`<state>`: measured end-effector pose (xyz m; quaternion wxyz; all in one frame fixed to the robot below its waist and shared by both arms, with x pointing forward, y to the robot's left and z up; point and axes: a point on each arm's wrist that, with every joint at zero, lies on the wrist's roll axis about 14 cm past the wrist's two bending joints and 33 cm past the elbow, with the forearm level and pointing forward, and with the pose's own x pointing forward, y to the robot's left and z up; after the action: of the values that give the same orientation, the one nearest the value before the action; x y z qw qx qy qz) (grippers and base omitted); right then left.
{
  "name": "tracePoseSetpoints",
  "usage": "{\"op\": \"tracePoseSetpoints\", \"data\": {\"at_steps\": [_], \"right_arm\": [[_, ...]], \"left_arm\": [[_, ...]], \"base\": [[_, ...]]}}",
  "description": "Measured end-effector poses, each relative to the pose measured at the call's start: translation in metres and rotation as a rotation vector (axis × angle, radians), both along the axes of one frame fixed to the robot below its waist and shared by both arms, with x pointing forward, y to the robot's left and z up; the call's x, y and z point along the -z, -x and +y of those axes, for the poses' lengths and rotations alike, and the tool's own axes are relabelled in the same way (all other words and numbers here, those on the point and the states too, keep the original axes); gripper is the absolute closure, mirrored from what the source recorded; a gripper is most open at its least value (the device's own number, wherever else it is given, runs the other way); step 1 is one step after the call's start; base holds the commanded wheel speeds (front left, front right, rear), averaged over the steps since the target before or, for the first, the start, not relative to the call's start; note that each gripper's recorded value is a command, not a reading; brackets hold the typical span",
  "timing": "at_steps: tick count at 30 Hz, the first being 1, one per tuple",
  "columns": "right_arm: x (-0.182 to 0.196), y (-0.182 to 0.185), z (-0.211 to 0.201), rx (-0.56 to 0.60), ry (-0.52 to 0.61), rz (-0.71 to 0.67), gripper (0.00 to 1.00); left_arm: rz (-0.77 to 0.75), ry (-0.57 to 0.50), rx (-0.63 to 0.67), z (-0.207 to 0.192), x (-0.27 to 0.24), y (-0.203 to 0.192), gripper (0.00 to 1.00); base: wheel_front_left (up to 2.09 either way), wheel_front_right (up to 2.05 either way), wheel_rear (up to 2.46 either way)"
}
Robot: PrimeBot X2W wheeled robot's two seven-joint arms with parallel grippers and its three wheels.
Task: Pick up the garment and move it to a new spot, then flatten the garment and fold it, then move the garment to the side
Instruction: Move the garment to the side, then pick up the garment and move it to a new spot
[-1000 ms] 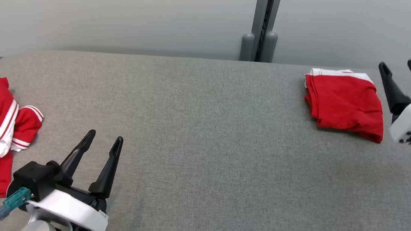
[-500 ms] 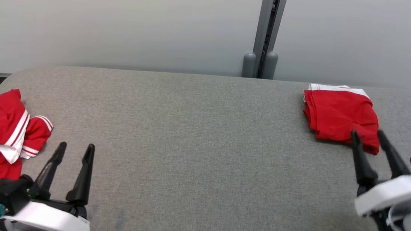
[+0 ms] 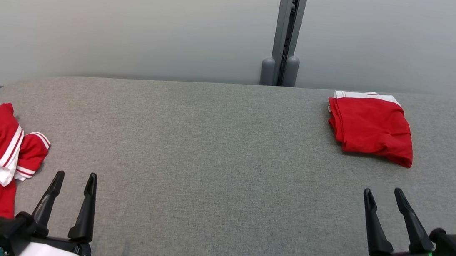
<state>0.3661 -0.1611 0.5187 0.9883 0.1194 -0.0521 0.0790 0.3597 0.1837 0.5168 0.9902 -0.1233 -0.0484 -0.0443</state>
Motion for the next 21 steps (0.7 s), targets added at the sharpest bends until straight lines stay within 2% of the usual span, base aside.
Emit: {"op": "tracePoseSetpoints", "data": {"at_steps": [9,21], "right_arm": [[0.001,0.009,-0.005,0.036,0.031,-0.006,0.00],[0.000,0.010,-0.007,0.046,0.056,-0.014,0.00]], "left_arm": [[0.026,-0.049,-0.019,0.003,0.012,0.008,0.00],[0.032,-0.047,0.000,-0.006,0.016,0.008,0.00]], "base": [[0.00,0.00,0.00],[0.00,0.00,0.00]]}}
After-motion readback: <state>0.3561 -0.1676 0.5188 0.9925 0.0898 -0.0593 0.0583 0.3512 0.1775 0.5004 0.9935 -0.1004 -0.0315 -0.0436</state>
